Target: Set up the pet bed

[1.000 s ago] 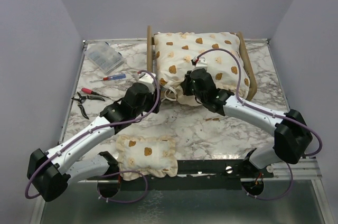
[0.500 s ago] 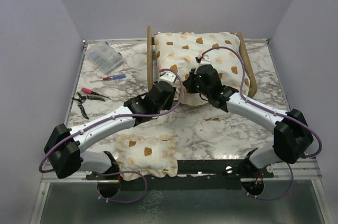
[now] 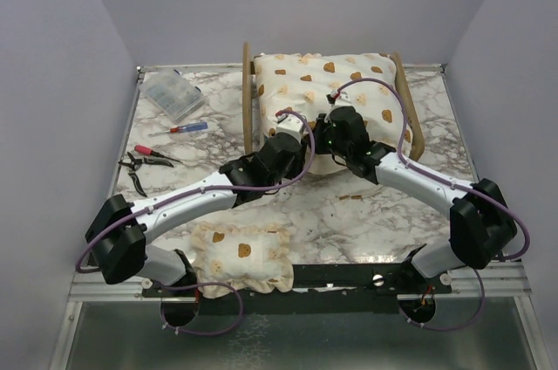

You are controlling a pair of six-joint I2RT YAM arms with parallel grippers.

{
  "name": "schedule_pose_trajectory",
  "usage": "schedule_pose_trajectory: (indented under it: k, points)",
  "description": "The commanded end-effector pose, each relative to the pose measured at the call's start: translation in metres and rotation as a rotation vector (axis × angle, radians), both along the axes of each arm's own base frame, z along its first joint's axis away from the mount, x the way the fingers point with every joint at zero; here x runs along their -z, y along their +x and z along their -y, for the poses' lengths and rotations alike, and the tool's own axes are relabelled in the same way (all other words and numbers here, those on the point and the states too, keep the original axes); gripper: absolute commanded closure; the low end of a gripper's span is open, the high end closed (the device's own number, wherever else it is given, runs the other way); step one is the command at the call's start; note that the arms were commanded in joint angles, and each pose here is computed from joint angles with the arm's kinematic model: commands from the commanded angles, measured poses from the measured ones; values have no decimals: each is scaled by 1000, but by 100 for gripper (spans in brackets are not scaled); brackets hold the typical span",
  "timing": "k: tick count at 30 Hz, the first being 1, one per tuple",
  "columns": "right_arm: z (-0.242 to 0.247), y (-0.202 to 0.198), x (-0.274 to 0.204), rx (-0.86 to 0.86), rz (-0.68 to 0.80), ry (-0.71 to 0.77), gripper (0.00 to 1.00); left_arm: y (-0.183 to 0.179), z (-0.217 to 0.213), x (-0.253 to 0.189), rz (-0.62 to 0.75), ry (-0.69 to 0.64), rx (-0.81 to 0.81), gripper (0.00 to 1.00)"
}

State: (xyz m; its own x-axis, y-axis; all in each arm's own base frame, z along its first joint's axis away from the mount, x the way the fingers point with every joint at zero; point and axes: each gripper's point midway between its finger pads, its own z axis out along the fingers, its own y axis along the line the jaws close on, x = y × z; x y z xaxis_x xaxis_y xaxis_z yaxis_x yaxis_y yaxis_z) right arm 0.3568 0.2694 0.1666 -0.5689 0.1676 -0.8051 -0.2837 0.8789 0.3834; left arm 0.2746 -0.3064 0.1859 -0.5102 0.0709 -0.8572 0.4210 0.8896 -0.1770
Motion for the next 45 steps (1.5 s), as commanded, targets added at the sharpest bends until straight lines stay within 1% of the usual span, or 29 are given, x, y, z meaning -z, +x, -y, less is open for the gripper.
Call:
schedule_pose_trajectory:
  k: [1,5,7,9,11,16,18,22,24,29,32,33,35,36,38,39,42,45]
  points:
    - [4,2,14,6,-29,11,99,6,17,13,-18,-40,-8,58]
    - [6,3,16,7,-40,20,100,16,17,28,-6,-4,-39,62]
    - [6,2,17,8,-43,25,100,19,16,31,4,17,-52,71]
    - [9,3,18,13,-44,25,99,21,12,25,20,39,-53,86]
    - [11,4,18,16,-45,24,100,21,5,7,39,60,-58,100]
    - [17,4,19,3,-28,-1,99,19,-29,-61,99,121,-102,100]
    - [17,4,20,-8,-20,-11,99,18,-42,-78,113,170,-115,100]
    - [19,4,20,-15,-11,-35,99,18,-66,-95,131,287,-146,100]
    - [20,4,20,-13,-8,-39,99,20,-75,-103,150,313,-181,100]
    - [21,4,22,-14,-13,-42,99,17,-88,-119,174,249,-256,100]
    - [22,4,25,-10,-18,-46,99,11,-103,-116,169,278,-287,100]
    - [21,4,25,-12,-20,-45,99,10,-112,-114,171,304,-312,97]
    - [21,4,26,-15,-21,-44,99,7,-129,-108,169,366,-354,87]
    - [21,4,26,-17,-23,-44,99,4,-131,-104,162,377,-349,79]
    - [20,3,26,-18,-23,-42,99,-2,-119,-90,123,336,-275,60]
    - [20,4,26,-20,-22,-41,99,-5,-110,-82,103,292,-242,58]
    - [20,4,29,-19,-29,-39,99,-11,-77,-52,37,145,-163,55]
    - [19,3,30,-20,-34,-35,99,-6,-56,-26,10,46,-168,54]
